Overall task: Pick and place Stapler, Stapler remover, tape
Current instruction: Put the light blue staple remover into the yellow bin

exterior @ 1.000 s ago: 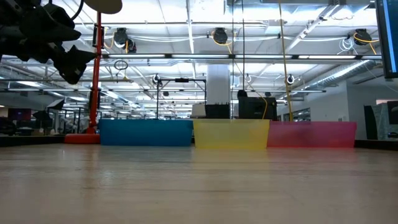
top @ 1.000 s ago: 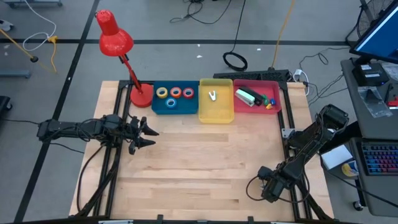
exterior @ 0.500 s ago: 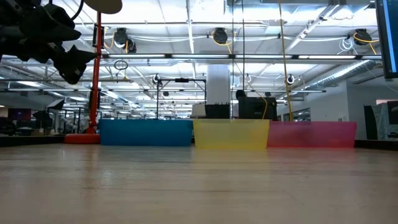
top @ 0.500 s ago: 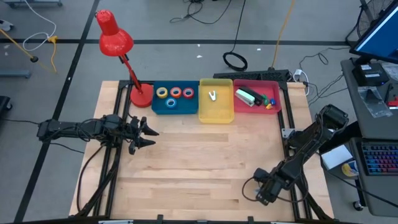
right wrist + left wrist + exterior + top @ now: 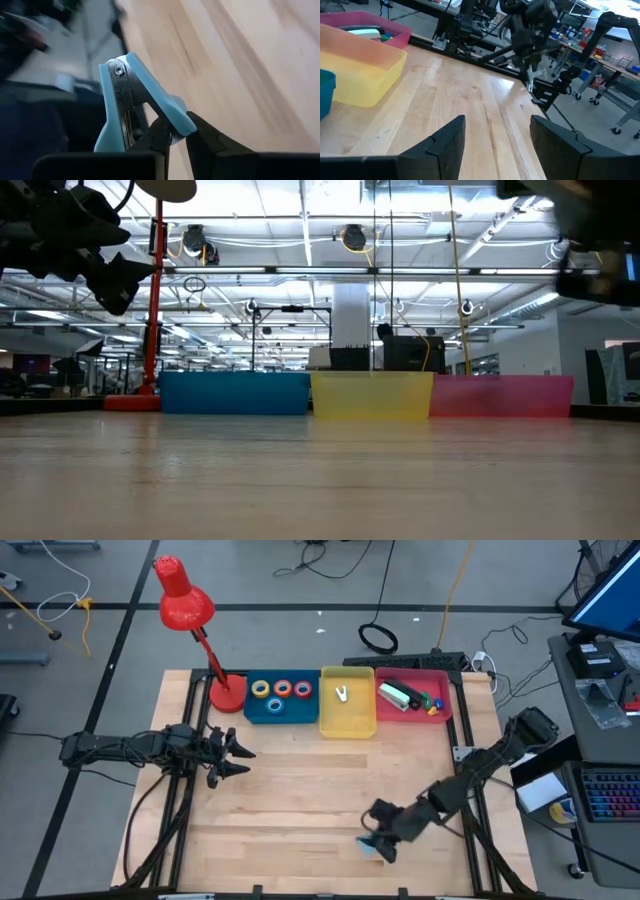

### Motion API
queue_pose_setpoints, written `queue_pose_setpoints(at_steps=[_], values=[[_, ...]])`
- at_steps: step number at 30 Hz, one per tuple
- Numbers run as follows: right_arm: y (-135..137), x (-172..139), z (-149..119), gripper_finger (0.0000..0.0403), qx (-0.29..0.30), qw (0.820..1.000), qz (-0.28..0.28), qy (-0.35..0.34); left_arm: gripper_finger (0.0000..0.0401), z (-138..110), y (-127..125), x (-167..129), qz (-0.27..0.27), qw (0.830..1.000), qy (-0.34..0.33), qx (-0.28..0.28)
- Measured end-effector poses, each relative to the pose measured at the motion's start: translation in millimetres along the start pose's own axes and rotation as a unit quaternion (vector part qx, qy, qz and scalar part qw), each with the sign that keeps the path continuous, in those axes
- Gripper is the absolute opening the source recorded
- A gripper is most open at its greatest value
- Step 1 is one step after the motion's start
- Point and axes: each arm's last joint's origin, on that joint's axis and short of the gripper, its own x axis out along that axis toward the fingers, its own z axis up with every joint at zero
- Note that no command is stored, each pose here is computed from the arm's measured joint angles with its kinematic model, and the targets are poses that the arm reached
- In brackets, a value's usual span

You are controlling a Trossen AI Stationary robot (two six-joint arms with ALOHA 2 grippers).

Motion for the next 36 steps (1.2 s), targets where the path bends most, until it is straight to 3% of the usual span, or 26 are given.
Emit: queue_pose_setpoints(at_steps=[7,11,17,22,28,32,36], values=[[4,-2,46,0.0031,-0.061,0.99,0.076,-0.105,0.0223,0,0,0,0.0,1.0,0.0,0.0],[-5,-6,74,0.0031,-0.089,0.977,0.059,-0.183,0.0223,0,0,0,0.0,1.0,0.0,0.0],[-30,-14,114,0.0031,-0.127,0.955,-0.026,-0.268,0.0223,0,0,0,0.0,1.0,0.0,-0.019],[-53,-24,143,0.0031,-0.145,0.941,-0.081,-0.296,0.0223,0,0,0,0.0,1.0,0.0,-0.031],[-60,-47,182,0.0034,-0.197,0.927,-0.21,-0.242,0.0223,0,0,0,0.0,1.0,0.0,-0.031],[-65,-70,205,0.0032,-0.224,0.896,-0.315,-0.218,0.0223,0,0,0,0.0,1.0,0.0,-0.03],[-73,-92,224,0.0034,-0.236,0.875,-0.371,-0.204,0.0223,-1,0,0,0.002,1.0,0.005,-0.028]])
